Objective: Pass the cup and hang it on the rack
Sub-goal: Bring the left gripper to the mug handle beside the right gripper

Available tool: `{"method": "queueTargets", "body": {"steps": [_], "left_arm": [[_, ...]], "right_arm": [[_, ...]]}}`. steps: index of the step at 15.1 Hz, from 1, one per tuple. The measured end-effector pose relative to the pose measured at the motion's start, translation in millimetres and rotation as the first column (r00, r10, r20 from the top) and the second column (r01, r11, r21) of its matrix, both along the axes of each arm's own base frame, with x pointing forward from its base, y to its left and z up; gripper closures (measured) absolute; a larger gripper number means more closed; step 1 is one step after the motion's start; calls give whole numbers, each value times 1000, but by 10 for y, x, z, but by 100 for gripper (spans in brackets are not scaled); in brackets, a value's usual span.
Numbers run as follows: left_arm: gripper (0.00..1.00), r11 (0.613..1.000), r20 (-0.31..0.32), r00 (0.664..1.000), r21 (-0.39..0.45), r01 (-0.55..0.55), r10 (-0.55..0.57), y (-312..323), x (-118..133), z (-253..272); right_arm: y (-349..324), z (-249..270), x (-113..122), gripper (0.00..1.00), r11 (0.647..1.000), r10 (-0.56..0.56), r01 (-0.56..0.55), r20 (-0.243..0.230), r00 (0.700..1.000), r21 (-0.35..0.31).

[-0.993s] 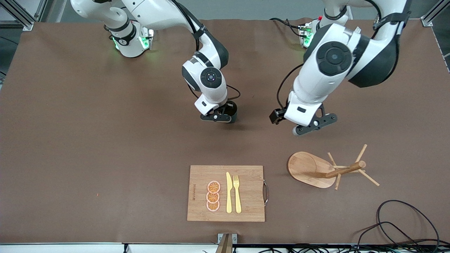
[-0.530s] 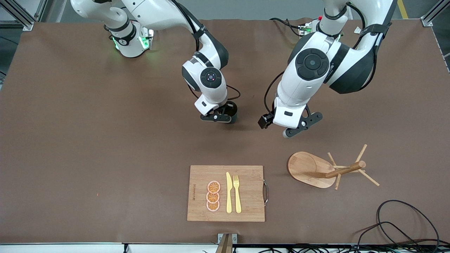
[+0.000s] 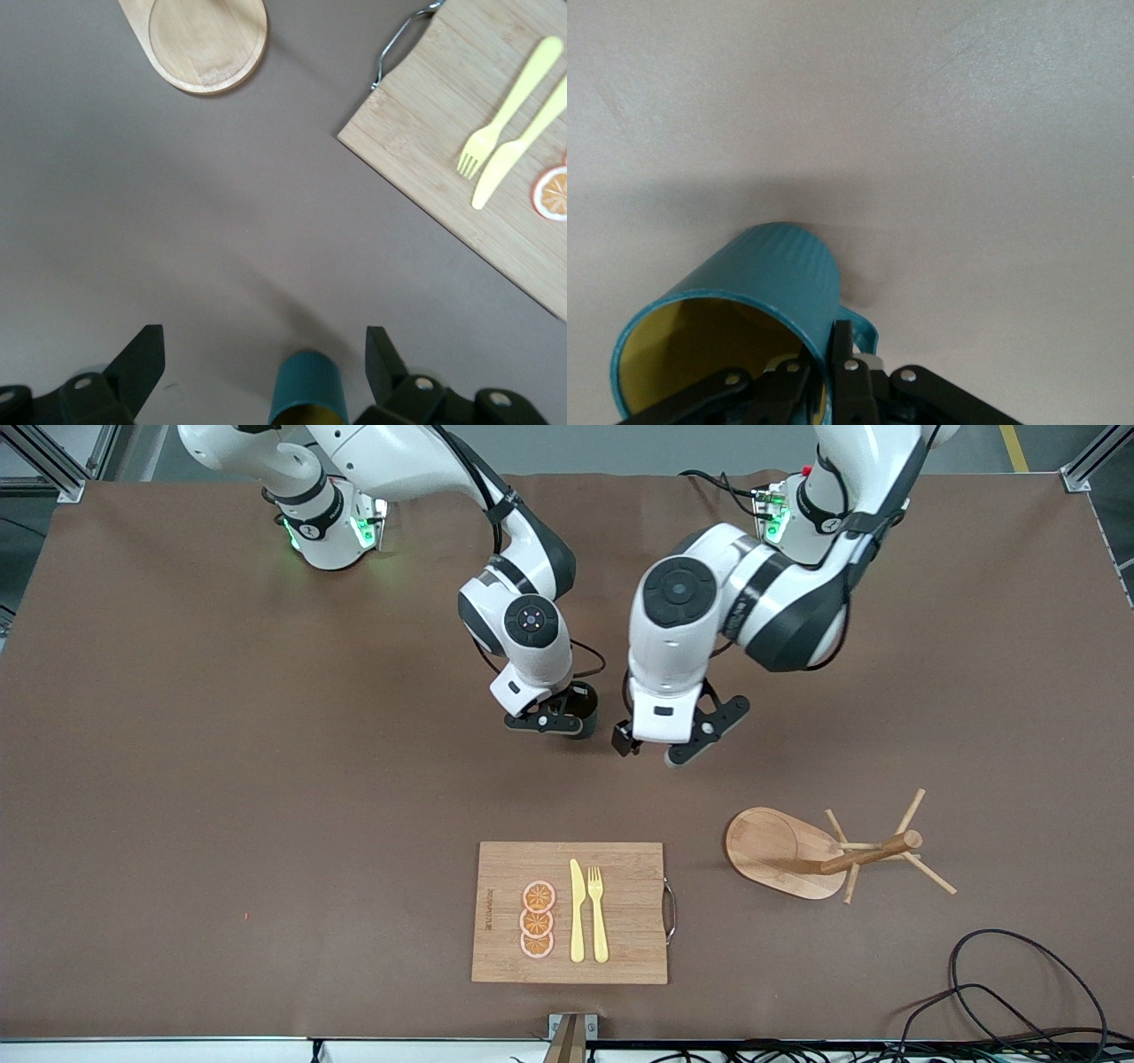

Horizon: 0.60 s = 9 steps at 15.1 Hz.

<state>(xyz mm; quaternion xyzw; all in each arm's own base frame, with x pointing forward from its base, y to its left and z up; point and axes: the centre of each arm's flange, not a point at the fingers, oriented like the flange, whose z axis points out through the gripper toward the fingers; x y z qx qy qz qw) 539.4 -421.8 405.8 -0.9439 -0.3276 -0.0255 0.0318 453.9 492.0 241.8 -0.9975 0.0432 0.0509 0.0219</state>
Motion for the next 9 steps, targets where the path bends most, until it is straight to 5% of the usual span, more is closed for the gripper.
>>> {"method": "queueTargets", "body": {"steps": [4, 9], "left_arm": [[0, 999, 13, 999, 25, -44, 44, -168, -79, -159], [0, 994, 48, 994, 37, -102, 100, -295, -172, -153]], "right_arm": [[-3, 0, 3, 85, 1000, -3, 3, 0, 1000, -1], [-28, 5, 35, 41, 998, -69, 69, 1, 998, -8]]}}
